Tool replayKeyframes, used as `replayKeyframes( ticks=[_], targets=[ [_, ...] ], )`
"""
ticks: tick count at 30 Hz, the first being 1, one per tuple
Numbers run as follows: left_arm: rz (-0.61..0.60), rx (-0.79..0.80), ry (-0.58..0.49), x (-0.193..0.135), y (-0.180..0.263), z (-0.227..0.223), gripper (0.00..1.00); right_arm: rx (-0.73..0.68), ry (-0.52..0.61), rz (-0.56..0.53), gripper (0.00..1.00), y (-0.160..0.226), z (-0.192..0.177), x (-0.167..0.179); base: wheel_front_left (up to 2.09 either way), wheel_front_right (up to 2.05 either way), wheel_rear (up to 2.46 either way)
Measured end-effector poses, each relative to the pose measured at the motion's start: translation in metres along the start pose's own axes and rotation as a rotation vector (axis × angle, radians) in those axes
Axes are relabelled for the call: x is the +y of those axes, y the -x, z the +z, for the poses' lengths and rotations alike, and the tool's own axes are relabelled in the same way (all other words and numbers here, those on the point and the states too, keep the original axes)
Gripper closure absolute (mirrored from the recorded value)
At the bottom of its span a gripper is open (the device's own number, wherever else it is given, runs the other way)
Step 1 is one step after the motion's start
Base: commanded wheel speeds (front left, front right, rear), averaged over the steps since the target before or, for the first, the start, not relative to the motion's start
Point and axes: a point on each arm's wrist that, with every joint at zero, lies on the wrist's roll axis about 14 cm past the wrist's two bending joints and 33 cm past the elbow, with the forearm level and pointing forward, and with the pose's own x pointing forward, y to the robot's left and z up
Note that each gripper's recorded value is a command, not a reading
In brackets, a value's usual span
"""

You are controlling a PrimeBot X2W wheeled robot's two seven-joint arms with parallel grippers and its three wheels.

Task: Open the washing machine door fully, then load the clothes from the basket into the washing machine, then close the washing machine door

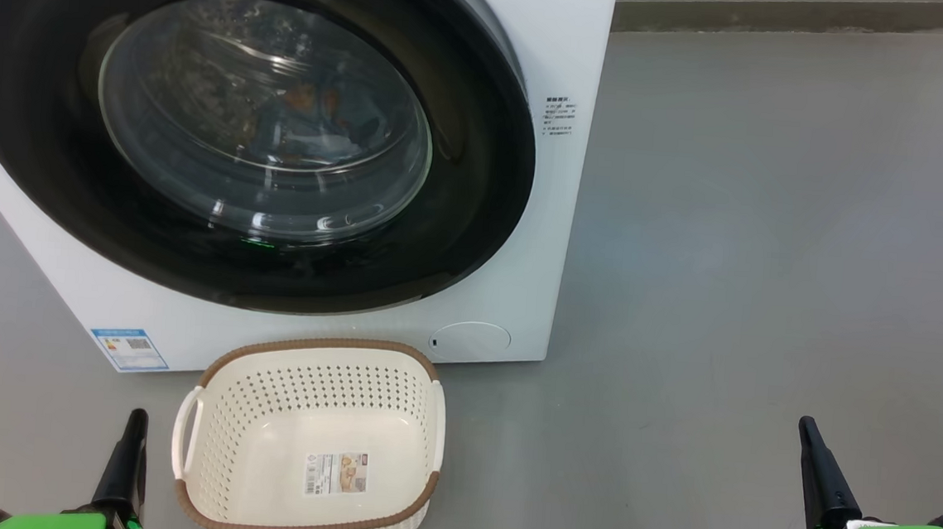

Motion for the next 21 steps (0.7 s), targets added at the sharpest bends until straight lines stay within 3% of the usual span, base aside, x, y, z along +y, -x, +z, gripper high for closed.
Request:
replayKeyframes(
  ticks=[21],
  targets=[
    [0.000,0.000,0.000,0.0000,0.0000,0.0001,1.00,0.000,0.000,0.000,1.00,0.0000,-0.0001,0.0000,0.00,0.00,0.00]
  ],
)
